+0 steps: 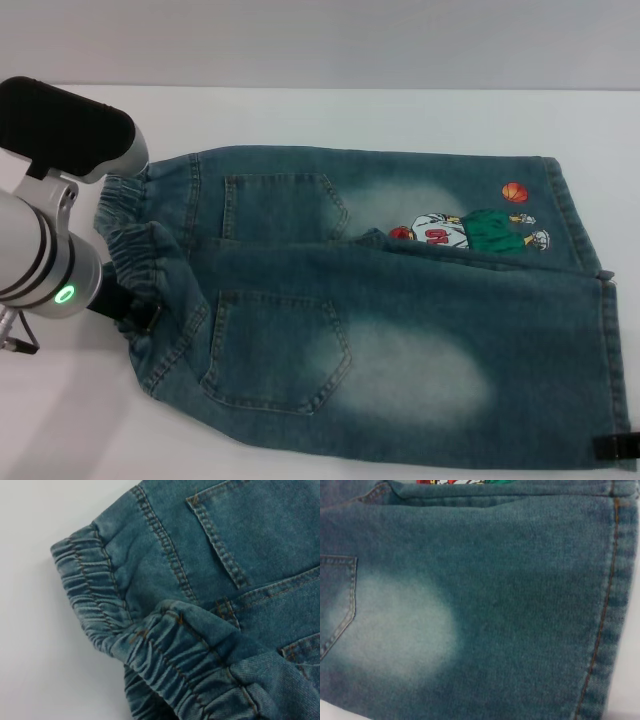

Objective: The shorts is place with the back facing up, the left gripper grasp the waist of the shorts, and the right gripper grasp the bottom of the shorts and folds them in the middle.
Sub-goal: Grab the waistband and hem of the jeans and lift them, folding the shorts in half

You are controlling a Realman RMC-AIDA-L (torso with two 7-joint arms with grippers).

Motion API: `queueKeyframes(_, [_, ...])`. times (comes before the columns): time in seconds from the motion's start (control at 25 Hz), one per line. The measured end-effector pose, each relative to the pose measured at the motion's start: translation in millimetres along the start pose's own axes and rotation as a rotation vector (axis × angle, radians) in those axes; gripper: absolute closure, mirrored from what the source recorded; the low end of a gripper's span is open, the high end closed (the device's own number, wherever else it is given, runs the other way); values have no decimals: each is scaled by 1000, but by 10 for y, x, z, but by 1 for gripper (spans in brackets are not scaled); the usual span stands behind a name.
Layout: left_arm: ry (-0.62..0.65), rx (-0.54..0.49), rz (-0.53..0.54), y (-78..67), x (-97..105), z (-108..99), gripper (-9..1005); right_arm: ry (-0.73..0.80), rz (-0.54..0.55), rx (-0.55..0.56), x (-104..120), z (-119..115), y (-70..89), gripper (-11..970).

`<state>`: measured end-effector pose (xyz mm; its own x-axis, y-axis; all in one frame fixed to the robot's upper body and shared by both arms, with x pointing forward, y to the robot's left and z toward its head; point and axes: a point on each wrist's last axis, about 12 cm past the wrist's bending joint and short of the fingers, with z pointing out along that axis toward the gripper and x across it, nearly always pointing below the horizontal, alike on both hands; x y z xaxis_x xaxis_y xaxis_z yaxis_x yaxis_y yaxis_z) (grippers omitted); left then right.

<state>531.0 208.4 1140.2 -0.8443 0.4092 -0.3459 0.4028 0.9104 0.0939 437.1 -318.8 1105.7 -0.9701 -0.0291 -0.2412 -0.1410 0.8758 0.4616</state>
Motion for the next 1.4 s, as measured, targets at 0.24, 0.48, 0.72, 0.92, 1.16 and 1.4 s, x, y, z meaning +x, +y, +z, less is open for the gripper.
queueKeyframes(0.24, [0, 0, 2, -5, -2, -1, 811, -4, 1, -6, -11, 40, -4, 379])
queueKeyframes(0.48, [-5, 1, 6, -11, -19, -7, 811, -4, 3, -18, -36, 77, -4, 379])
queueKeyframes(0.72, [-5, 3, 9, -15, -28, -4, 812, -6, -9, -19, -61, 95, 17, 379])
queueKeyframes(0.92, [-6, 3, 9, -16, -29, -5, 812, -12, -18, -23, -86, 97, 36, 378])
queueKeyframes(1.16, [-10, 3, 10, -17, -36, -4, 813, -15, -32, -32, -116, 120, 66, 380])
queueKeyframes(1.4, [-8, 5, 9, -17, -30, -1, 813, 4, -62, -27, -127, 176, 113, 382])
